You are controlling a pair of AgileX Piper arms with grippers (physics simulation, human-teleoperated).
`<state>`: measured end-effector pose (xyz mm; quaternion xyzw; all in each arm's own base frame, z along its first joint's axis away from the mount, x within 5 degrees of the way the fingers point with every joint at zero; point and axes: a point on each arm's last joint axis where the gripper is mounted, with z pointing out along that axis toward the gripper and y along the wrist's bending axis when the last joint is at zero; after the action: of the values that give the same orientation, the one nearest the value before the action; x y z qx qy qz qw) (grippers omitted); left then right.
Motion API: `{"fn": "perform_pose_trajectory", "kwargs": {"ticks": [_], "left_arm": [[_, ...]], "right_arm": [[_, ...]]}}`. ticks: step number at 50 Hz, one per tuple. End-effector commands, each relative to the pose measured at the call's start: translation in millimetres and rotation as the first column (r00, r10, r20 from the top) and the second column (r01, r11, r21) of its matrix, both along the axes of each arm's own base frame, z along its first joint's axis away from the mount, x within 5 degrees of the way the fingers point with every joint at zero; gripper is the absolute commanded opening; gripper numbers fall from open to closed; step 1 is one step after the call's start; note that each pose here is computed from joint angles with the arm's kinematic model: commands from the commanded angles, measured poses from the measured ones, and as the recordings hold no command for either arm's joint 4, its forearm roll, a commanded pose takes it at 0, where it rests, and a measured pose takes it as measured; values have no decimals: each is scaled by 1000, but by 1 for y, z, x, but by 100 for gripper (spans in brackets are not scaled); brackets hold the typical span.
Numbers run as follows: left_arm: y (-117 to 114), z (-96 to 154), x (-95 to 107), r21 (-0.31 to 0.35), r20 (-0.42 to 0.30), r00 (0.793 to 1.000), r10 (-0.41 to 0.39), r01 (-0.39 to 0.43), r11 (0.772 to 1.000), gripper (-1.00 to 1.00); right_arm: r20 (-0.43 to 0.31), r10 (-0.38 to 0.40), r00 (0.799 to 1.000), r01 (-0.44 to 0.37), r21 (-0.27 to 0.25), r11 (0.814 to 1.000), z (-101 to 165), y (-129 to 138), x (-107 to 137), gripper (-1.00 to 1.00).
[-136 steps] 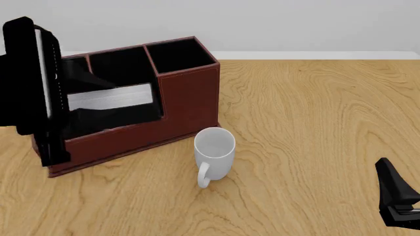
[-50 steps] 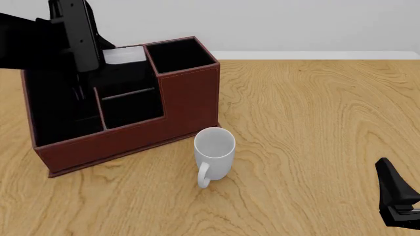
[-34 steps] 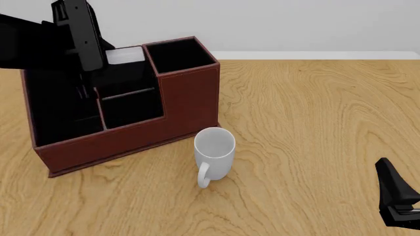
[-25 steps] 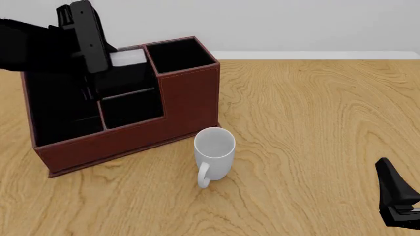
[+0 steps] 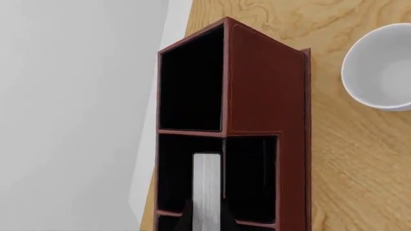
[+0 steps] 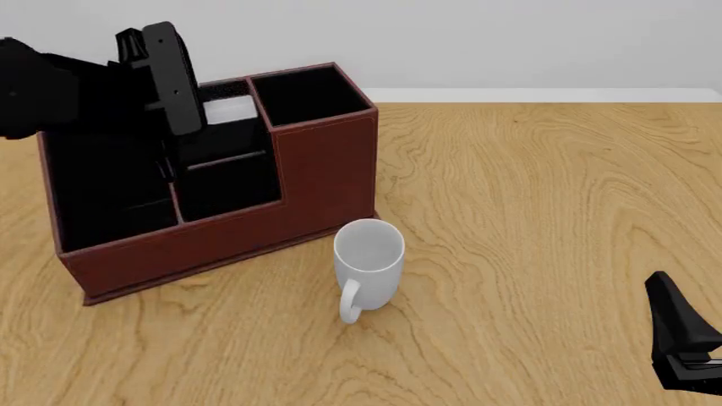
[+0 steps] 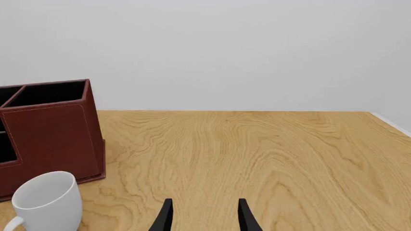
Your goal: Pick up the book and place it in the front compartment of the caddy.
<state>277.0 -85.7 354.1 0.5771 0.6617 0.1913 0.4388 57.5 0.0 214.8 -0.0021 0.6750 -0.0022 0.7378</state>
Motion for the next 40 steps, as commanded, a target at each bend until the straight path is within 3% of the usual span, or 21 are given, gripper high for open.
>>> {"fn": "perform_pose_trajectory", "kwargs": {"ticks": [1,40], "left_arm": [[1,-5,8,19,21,1000,3,-3,1000,-100],[2,-26,37,41,11,1000,19,-20,999,-100]], "right_arm": [[0,0,1000,0,0,1000,0,0,0,100],[0,0,1000,0,0,1000,0,0,0,100]]}}
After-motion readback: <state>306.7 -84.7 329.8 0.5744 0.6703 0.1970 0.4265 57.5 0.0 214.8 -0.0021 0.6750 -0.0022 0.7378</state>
